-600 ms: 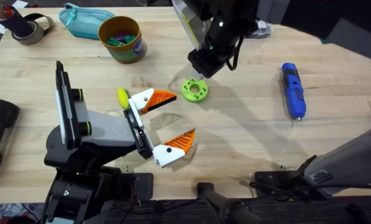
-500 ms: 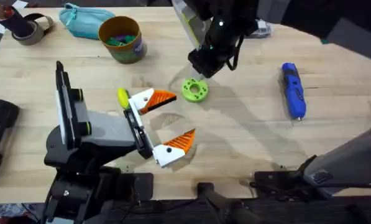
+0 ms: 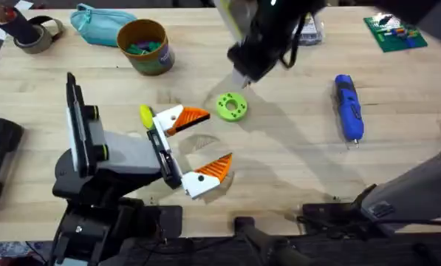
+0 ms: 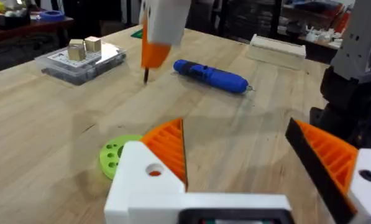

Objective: Pick up the gripper from the table and insert it into the empty holder that is missing its gripper. Then pick up a screw, insert it into the mounting hole, and use the screwdriver to tighten it. Finally, clean up the table by picking up the vegetable and placing it into the bucket.

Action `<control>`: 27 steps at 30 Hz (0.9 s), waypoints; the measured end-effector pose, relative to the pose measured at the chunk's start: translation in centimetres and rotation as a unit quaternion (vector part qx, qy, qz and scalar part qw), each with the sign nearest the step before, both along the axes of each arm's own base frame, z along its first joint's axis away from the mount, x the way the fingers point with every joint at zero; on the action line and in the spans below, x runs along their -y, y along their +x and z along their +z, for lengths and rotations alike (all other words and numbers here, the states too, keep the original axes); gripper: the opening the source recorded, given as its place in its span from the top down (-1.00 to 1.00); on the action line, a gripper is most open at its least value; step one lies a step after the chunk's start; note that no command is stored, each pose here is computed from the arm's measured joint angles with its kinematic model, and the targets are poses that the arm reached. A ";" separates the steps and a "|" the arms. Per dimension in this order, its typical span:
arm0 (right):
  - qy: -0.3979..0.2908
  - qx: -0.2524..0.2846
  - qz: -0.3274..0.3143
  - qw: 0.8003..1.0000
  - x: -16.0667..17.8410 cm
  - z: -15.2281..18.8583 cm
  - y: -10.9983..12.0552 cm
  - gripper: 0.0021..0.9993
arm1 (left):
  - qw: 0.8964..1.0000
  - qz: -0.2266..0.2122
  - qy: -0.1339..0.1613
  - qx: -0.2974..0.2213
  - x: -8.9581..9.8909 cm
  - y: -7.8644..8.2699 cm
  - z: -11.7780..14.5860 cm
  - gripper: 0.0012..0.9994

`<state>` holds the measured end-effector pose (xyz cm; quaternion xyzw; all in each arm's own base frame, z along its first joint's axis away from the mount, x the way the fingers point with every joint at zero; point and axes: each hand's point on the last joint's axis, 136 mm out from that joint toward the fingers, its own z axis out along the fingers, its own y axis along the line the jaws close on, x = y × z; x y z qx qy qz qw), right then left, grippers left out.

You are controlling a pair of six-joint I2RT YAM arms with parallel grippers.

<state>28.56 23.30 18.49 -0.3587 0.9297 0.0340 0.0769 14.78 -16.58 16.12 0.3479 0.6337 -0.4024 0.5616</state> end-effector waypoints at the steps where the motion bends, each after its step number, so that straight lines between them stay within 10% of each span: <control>1: 0.002 0.008 0.003 1.000 0.0 1.1 0.1 0.98 | 1.000 0.000 0.000 0.000 0.0 0.0 0.0 -0.97; 17: 0.047 0.117 0.043 0.991 0.7 13.6 -0.1 0.98 | 1.000 0.000 0.000 0.000 0.0 0.0 0.0 -0.97; 27: 0.031 0.093 0.130 0.987 -5.1 10.8 -1.3 0.98 | 1.000 0.000 0.000 0.000 0.0 0.0 0.0 -0.97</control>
